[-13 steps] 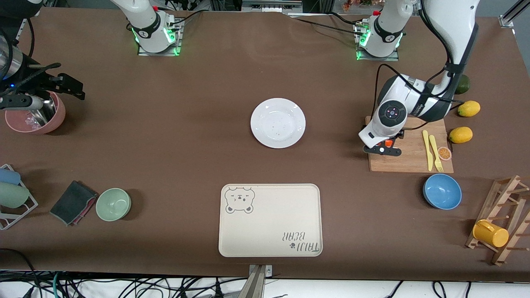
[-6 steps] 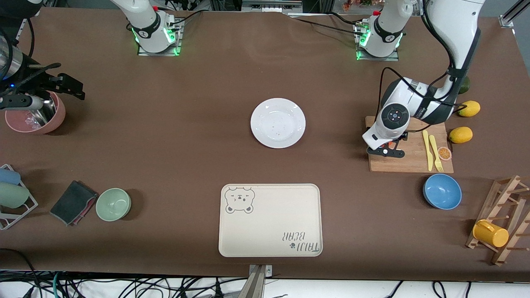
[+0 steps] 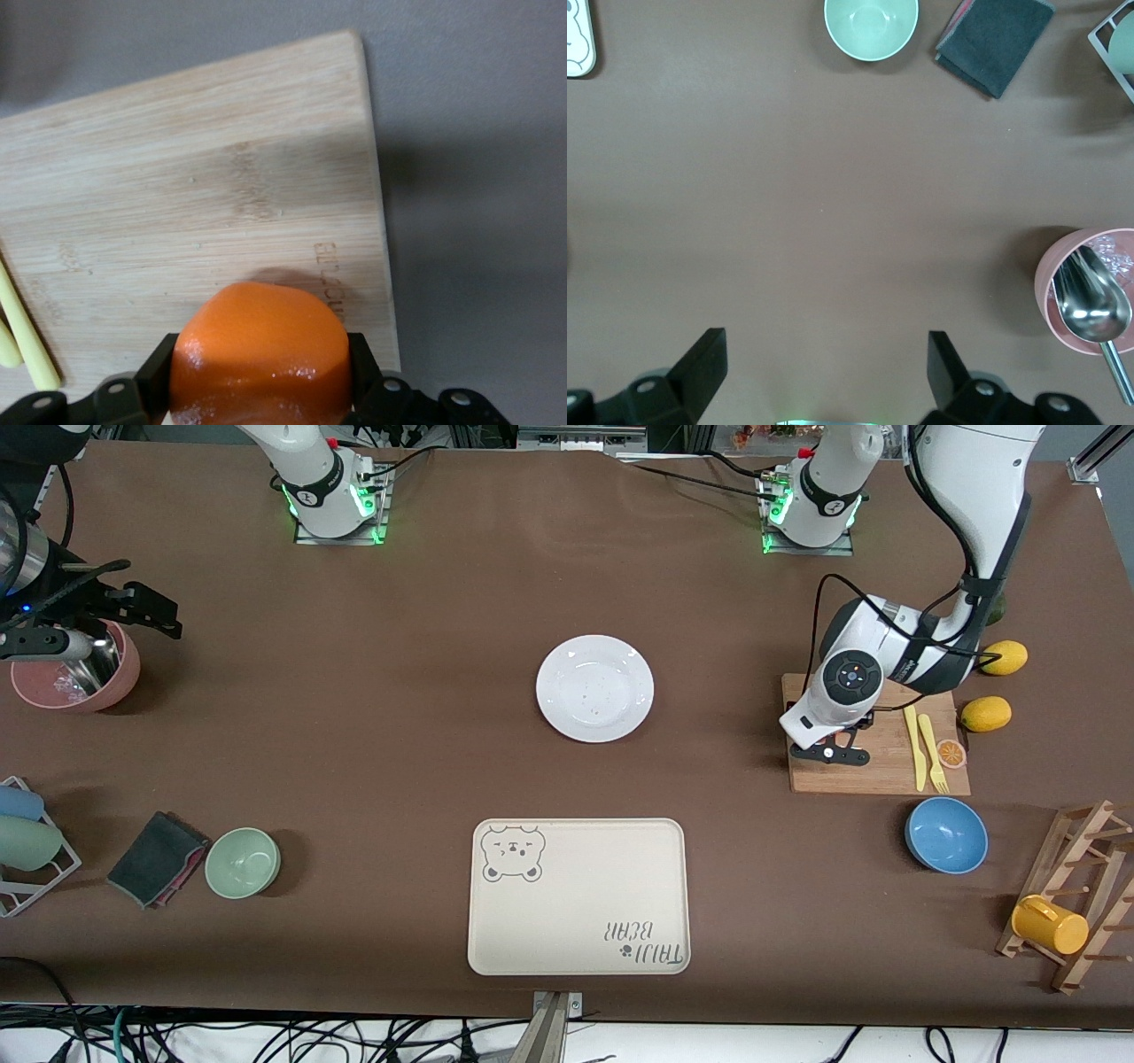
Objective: Place orange and plate with both arms
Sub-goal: 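Carry the orange with the left gripper and lower it onto the plate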
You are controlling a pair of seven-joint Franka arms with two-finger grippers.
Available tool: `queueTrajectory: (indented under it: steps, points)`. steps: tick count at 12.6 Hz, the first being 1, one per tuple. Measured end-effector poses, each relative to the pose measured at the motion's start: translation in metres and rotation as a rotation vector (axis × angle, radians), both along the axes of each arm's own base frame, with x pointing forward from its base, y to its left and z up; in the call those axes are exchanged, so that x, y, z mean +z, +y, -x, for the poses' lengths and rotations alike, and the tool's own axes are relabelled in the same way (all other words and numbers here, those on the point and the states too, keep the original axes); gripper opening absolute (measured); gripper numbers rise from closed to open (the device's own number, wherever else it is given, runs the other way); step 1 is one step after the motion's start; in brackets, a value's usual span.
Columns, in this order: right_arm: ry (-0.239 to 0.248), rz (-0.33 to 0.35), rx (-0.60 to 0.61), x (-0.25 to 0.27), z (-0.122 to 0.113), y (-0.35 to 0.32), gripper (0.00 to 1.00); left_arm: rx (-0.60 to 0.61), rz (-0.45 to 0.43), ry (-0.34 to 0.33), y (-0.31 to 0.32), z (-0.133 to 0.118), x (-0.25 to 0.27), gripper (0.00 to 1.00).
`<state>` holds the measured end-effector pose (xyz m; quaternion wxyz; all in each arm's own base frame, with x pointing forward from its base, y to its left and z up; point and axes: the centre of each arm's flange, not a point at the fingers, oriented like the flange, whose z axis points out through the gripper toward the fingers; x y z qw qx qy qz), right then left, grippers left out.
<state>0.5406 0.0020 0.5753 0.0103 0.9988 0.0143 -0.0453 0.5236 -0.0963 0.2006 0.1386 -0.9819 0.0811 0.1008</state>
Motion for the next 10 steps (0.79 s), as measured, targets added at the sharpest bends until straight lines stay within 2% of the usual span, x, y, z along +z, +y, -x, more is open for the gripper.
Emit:
queueTrajectory:
  steps: [3,6,8,10]
  points:
    - [0.0,0.0,0.0,0.0,0.0,0.0,1.0,0.008,0.022,0.008,-0.038,-0.008,0.029,0.79]
    - [0.0,0.0,0.0,0.0,0.0,0.0,1.0,0.07,0.133,0.029,-0.092,-0.013,0.067,0.79]
    - [0.0,0.0,0.0,0.0,0.0,0.0,1.0,0.124,0.212,0.013,-0.138,-0.011,0.088,0.79]
    - [0.0,0.0,0.0,0.0,0.0,0.0,1.0,0.178,0.248,-0.034,-0.197,-0.003,0.113,0.79]
